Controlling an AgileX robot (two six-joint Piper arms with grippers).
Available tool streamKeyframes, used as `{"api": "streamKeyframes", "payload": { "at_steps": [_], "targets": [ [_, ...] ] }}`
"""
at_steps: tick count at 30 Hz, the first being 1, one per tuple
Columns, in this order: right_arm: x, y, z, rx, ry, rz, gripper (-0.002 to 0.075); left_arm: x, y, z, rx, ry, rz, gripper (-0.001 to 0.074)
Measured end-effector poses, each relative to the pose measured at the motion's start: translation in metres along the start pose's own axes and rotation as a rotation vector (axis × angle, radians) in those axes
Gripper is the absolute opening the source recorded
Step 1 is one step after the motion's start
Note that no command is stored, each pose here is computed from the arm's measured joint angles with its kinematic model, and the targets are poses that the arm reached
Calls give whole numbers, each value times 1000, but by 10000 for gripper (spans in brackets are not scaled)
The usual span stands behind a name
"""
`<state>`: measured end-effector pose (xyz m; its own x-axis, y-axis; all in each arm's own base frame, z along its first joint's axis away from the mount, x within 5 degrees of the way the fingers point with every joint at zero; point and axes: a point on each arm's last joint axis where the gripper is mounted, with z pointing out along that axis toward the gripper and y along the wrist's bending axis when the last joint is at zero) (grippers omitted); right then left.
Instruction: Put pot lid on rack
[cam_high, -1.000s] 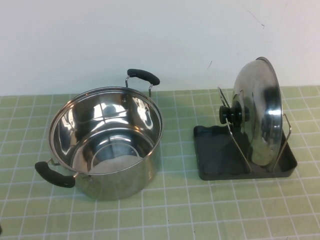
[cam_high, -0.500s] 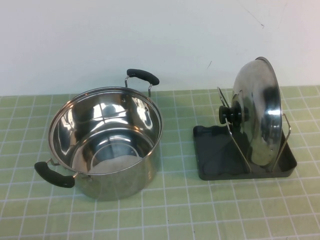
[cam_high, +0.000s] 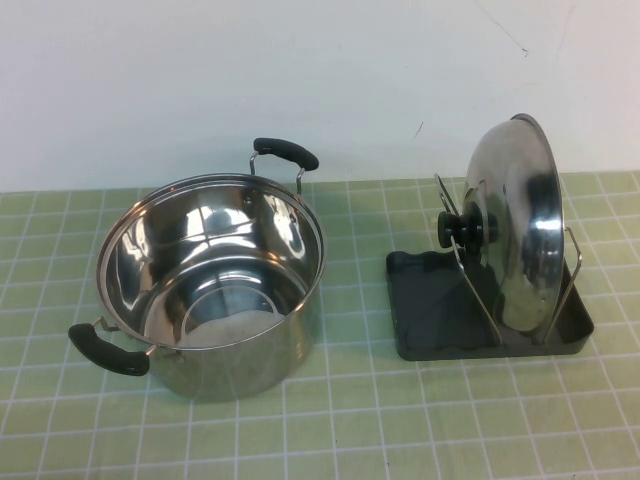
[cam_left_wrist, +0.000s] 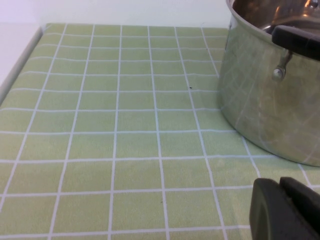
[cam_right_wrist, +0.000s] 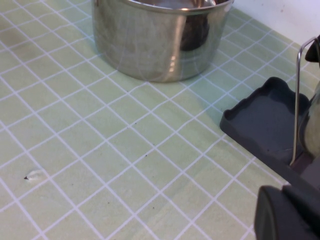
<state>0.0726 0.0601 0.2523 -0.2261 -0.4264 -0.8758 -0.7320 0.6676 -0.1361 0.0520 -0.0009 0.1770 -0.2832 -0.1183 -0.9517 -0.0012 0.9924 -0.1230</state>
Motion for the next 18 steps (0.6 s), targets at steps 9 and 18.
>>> {"api": "streamKeyframes", "payload": {
  "at_steps": [9,18],
  "targets": [
    [0,0,0,0,0,1,-1,0,0,0,0,0,5,-1],
    [0,0,0,0,0,2,-1,0,0,0,0,0,5,-1]
  ]
}}
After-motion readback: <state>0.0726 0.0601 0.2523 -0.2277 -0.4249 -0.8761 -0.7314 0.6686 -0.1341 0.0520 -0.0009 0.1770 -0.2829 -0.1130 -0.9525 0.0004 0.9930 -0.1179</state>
